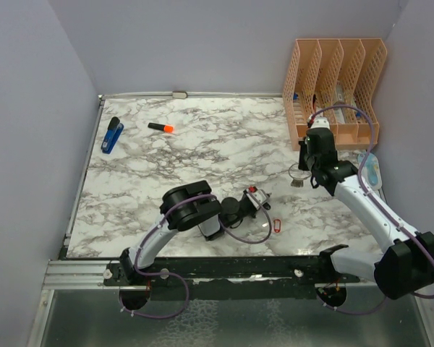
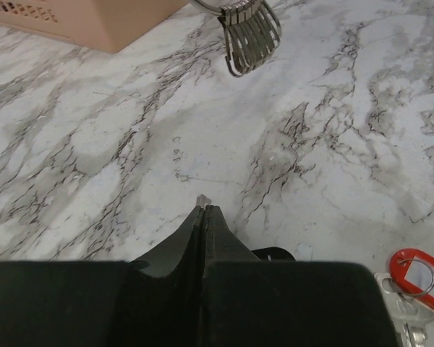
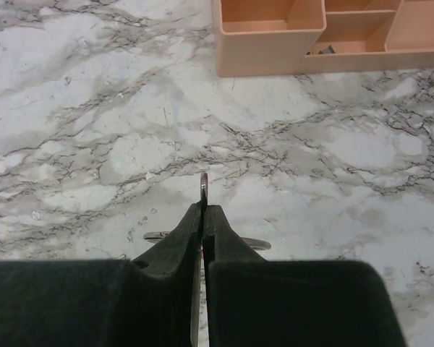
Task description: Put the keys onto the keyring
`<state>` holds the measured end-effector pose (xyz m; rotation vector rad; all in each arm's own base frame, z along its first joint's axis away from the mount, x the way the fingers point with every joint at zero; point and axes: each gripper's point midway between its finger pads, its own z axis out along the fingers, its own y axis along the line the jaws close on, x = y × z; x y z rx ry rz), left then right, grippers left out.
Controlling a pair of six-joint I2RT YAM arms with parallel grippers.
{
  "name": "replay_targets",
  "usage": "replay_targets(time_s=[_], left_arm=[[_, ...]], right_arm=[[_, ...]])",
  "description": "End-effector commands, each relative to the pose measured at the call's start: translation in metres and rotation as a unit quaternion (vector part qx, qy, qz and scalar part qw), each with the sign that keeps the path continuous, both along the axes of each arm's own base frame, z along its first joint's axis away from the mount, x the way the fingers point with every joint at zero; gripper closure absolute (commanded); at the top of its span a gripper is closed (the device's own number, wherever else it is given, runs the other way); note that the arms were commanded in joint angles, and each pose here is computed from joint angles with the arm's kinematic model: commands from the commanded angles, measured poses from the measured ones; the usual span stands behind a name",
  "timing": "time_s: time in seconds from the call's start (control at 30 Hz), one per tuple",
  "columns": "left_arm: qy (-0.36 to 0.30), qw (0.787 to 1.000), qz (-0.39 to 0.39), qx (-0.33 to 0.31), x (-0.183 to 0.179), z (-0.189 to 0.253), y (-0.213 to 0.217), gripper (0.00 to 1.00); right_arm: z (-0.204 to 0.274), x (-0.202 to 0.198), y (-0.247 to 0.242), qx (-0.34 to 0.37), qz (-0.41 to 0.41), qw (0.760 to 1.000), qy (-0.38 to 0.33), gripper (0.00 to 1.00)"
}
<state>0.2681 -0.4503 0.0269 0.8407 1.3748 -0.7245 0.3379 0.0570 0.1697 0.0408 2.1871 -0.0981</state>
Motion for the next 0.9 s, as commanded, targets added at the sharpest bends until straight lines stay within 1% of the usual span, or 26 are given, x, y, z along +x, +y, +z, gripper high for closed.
replay_targets(time_s=[0.0, 0.1, 0.17, 0.23, 0.27, 0.3, 0.33, 0.37, 0.43, 0.53, 0.6, 0.7, 0.73, 0.8, 0.87], left_arm=[[-0.061, 0.988, 0.056, -0.129, 0.010, 0.095, 0.025, 1.00], [-0.079, 0.985, 0.083, -0.126, 0.021, 0.135, 0.047, 1.00], [-0.067, 0.987, 0.091, -0.117, 0.039, 0.152, 0.062, 1.00], [-0.022, 0.989, 0.113, -0.097, 0.070, 0.158, 0.080, 1.00], [0.021, 0.989, 0.126, -0.070, 0.085, 0.151, 0.086, 1.00], [0.058, 0.987, 0.141, -0.055, 0.104, 0.153, 0.100, 1.00], [0.108, 0.982, 0.149, -0.049, 0.113, 0.150, 0.110, 1.00], [0.137, 0.979, 0.146, -0.047, 0.116, 0.155, 0.122, 1.00], [0.155, 0.976, 0.141, -0.060, 0.119, 0.174, 0.143, 1.00], [0.185, 0.972, 0.137, -0.050, 0.118, 0.184, 0.158, 1.00], [0.176, 0.977, 0.106, -0.049, 0.106, 0.182, 0.154, 1.00], [0.164, 0.982, 0.059, -0.080, 0.088, 0.172, 0.139, 1.00], [0.161, 0.982, 0.048, -0.083, 0.083, 0.166, 0.131, 0.98], [0.146, 0.985, 0.017, -0.090, 0.069, 0.158, 0.112, 0.76], [0.107, 0.989, -0.019, -0.096, 0.052, 0.153, 0.095, 0.68]], right_arm=[[0.028, 0.007, 0.011, 0.017, 0.038, 0.998, -0.050, 0.99], [0.047, 0.010, 0.022, 0.030, 0.074, 0.994, -0.080, 0.99], [0.058, 0.011, 0.029, 0.039, 0.093, 0.990, -0.099, 0.99], [0.064, 0.011, 0.035, 0.049, 0.109, 0.987, -0.105, 0.99], [0.065, 0.011, 0.038, 0.053, 0.116, 0.986, -0.104, 0.99], [0.067, 0.011, 0.042, 0.058, 0.123, 0.985, -0.105, 0.99], [0.069, 0.010, 0.046, 0.066, 0.134, 0.983, -0.105, 0.99], [0.071, 0.008, 0.053, 0.074, 0.153, 0.980, -0.105, 0.99], [0.079, 0.004, 0.065, 0.094, 0.184, 0.972, -0.113, 0.99], [0.090, -0.001, 0.073, 0.109, 0.206, 0.963, -0.136, 0.99], [0.092, -0.002, 0.067, 0.104, 0.191, 0.965, -0.144, 0.99], [0.086, -0.005, 0.059, 0.094, 0.175, 0.971, -0.131, 0.99], [0.082, -0.007, 0.058, 0.092, 0.173, 0.973, -0.122, 0.99], [0.076, -0.011, 0.053, 0.096, 0.157, 0.977, -0.113, 0.99], [0.069, -0.014, 0.043, 0.093, 0.125, 0.982, -0.108, 0.99]])
